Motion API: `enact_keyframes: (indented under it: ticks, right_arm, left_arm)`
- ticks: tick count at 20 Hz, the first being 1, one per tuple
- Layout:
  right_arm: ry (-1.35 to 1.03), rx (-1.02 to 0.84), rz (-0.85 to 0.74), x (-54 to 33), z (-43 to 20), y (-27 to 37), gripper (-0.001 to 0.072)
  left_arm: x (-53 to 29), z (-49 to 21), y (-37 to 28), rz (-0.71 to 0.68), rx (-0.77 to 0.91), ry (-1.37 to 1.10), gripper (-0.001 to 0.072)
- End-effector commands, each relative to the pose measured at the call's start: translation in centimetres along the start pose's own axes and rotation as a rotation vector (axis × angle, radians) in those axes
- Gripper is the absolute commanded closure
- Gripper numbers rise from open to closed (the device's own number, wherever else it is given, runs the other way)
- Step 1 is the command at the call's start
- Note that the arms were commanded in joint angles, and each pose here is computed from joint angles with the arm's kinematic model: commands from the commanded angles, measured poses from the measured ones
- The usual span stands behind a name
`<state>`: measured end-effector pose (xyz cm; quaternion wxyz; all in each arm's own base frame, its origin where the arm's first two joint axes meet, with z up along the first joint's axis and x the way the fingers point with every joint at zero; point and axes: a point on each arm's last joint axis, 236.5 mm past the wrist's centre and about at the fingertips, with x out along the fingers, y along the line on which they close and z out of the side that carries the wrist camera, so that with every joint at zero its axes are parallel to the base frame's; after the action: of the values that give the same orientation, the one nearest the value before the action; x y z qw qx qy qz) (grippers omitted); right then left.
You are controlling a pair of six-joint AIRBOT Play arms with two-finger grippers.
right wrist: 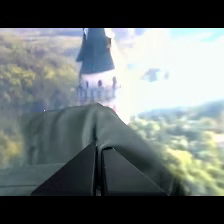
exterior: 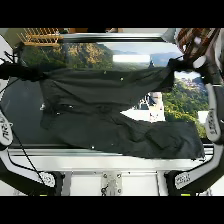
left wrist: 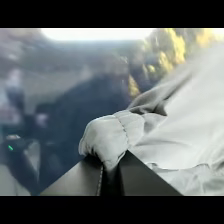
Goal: Fold the clothes and pants, and hang the long-sleeved shirts on hangers.
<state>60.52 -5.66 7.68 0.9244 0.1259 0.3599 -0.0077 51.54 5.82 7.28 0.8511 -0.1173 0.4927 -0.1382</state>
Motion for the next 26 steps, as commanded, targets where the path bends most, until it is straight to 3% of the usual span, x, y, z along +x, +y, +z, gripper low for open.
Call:
enact_keyframes:
  ticks: [1,6,11,15,19,20,22,23,24,26]
  right_arm:
    - [0.019,-0.172,-0.157,-11.8,1.8,-1.1,0.0696]
    - [0.067,-0.181,-0.167,-23.4,-2.8,0.6,0.0696]
    - [0.108,-0.113,-0.177,-28.7,-6.1,1.1,0.0696]
    - [0.247,-0.048,-0.17,-25.0,-8.3,0.6,0.0696]
    - [0.282,-0.009,-0.144,-14.8,-8.2,-0.7,0.0691]
    - [0.26,0.012,-0.114,-12.1,-7.8,-0.5,0.0648]
    - [0.227,0.03,-0.05,-8.3,-7.5,0.3,0.025]
    - [0.211,0.015,-0.031,-7.2,-7.3,0.4,0.0176]
    - [0.201,-0.001,-0.025,-6.9,-7.1,0.5,0.021]
    - [0.213,-0.054,-0.018,-7.6,-7.2,0.7,0.0209]
  left_arm:
    - [-4.2,0.0,-0.2,0.058,-0.011,-0.09,0.0692]
    - [-7.2,-3.8,-2.1,0.089,-0.032,-0.133,0.0691]
    - [-9.7,-3.2,-3.7,0.12,0.005,-0.237,0.0691]
    - [-7.8,-3.0,-3.9,0.105,0.01,-0.218,0.0691]
    - [-4.6,-3.6,-2.4,0.091,-0.026,-0.158,0.0691]
    - [-3.9,-3.9,-2.0,0.088,-0.035,-0.141,0.0691]
    - [-2.9,-4.5,-1.6,0.08,-0.048,-0.111,0.0691]
    - [-2.5,-4.7,-1.5,0.076,-0.052,-0.098,0.0691]
    - [-2.2,-5.0,-1.4,0.072,-0.056,-0.087,0.0691]
    - [-1.9,-5.2,-1.3,0.07,-0.058,-0.076,0.0691]
